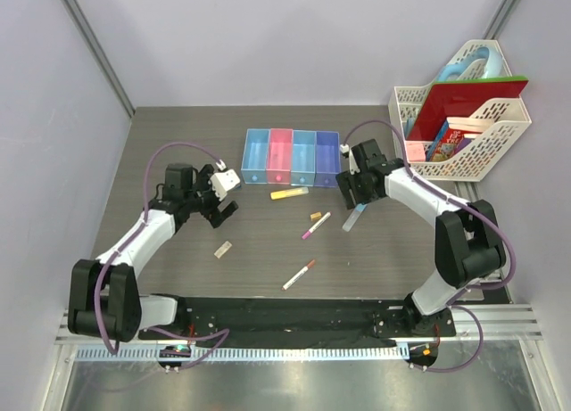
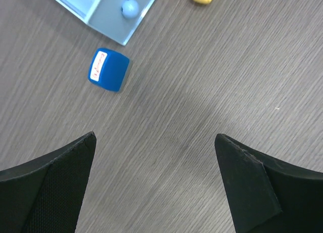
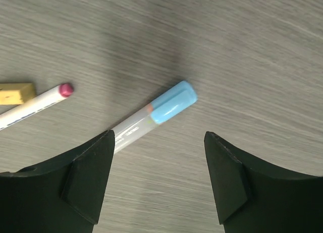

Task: Sort the stationery into containers
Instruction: Pick up the pen from the center of the board.

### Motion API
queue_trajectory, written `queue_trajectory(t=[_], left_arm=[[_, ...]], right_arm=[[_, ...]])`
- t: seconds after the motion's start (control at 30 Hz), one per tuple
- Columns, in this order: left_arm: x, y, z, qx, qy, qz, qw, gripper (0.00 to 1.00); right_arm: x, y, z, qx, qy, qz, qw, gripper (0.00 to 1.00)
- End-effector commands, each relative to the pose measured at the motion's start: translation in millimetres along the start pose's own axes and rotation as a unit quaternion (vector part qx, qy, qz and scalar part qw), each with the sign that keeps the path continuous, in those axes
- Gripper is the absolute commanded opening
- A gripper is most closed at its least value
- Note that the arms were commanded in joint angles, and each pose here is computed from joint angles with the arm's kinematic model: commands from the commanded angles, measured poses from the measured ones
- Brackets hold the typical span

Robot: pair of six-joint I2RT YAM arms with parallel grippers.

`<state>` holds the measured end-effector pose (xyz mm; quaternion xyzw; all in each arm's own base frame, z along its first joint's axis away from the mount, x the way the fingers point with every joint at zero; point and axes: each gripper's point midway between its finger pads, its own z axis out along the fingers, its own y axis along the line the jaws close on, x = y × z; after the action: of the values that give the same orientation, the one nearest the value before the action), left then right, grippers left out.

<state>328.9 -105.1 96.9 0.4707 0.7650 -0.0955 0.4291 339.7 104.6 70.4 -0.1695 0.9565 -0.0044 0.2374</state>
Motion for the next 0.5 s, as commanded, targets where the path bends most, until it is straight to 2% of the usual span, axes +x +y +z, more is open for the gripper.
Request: queue_trajectory(t=[0.0,0.47], left_arm=[[-28.6,1.2,-14.1,-0.015,-0.035,0.011,0.999,1.00],[-48.5,-11.2,-47.4,-0.033,-0.042,0.041,0.998,1.00]], right_arm=[[-19.6,0.2,-8.3,-0.001,-0.056,0.064,0.996,0.77],[17.6,14.8,29.9,-0.016,0.010,0.101,0.995,0.70]])
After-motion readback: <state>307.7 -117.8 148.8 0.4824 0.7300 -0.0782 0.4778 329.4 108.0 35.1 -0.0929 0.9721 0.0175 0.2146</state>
